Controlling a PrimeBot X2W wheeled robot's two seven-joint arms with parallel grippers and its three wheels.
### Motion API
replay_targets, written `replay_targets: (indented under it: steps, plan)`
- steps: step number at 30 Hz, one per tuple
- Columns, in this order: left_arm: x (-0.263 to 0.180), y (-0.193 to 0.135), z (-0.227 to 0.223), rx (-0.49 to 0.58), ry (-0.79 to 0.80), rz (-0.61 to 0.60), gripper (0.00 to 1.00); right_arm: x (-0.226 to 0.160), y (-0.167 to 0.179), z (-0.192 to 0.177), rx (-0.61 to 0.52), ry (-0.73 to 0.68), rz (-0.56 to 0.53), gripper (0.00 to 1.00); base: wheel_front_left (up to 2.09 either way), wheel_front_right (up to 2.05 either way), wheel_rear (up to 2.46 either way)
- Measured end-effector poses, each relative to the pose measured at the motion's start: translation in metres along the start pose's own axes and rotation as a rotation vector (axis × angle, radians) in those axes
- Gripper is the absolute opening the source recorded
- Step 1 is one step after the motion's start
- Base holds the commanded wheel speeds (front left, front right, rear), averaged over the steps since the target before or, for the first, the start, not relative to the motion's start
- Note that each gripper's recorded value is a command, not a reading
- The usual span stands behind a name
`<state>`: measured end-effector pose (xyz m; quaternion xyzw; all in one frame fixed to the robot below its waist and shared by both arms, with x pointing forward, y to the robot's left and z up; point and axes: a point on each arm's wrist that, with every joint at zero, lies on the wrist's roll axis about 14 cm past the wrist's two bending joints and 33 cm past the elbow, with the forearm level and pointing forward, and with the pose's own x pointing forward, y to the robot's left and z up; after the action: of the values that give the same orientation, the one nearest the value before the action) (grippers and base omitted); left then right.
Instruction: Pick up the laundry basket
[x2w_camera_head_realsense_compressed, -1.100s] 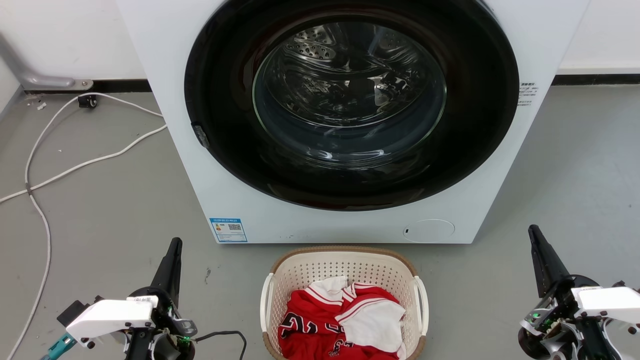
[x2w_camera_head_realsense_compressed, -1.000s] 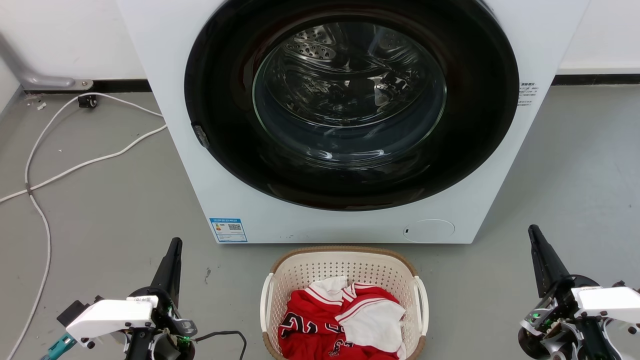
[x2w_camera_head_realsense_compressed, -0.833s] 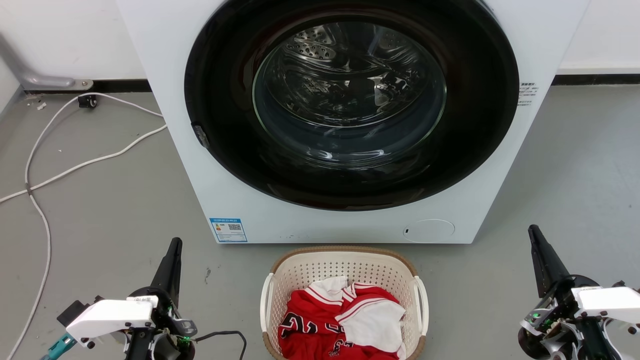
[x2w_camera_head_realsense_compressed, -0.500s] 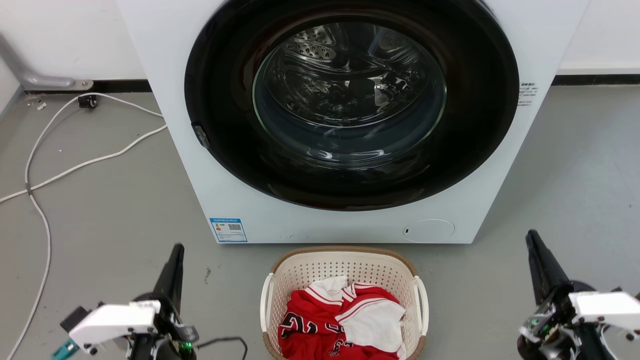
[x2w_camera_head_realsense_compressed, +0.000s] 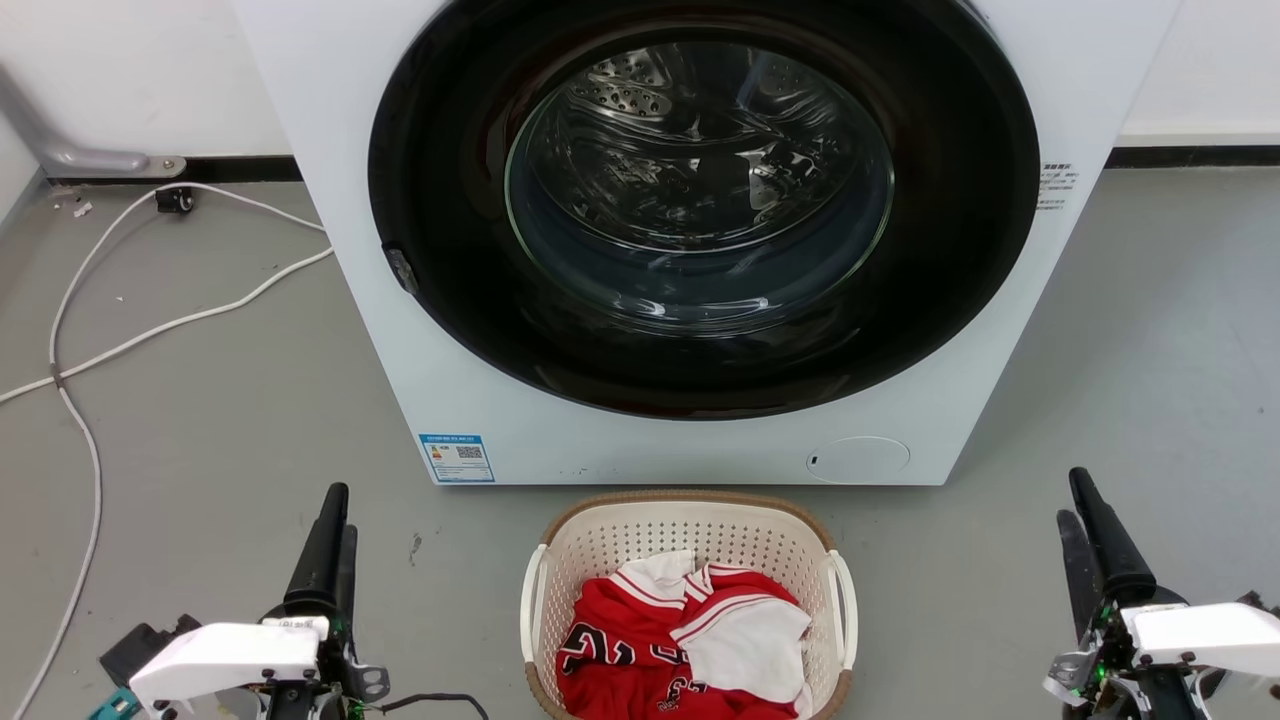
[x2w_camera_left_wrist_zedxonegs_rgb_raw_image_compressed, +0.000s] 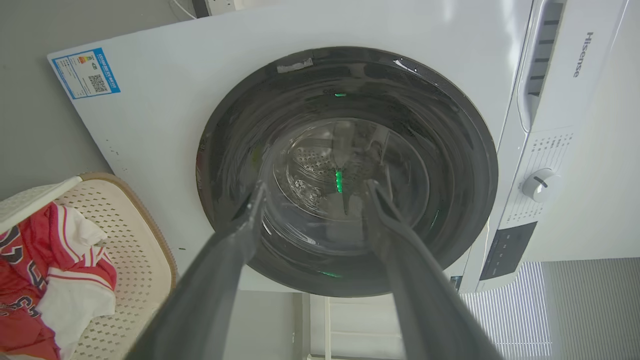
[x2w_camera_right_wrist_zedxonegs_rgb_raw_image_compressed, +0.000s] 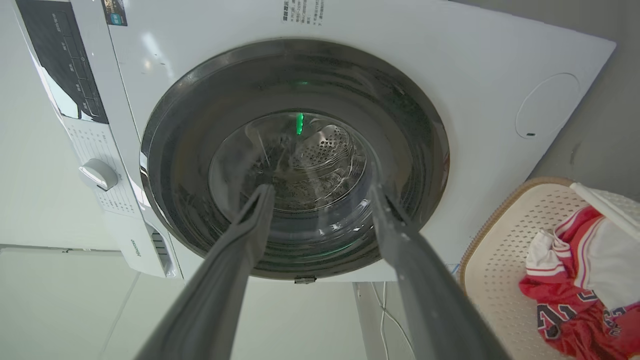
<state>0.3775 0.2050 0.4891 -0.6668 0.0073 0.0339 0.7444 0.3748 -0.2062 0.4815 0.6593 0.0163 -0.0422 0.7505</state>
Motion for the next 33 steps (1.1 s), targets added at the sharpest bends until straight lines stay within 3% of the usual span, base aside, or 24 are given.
replay_targets:
  steps: [19,33]
  plan:
    - [0.005,-0.026,-0.012,0.401,-0.004,-0.054,1.00,0.002,0.029,-0.006,-0.486,-0.012,0.090,1.00,0.00,0.00,0.00]
    - [0.004,-0.037,-0.018,0.635,-0.020,-0.093,1.00,-0.002,0.032,-0.008,-0.745,-0.028,0.110,1.00,0.00,0.00,0.00]
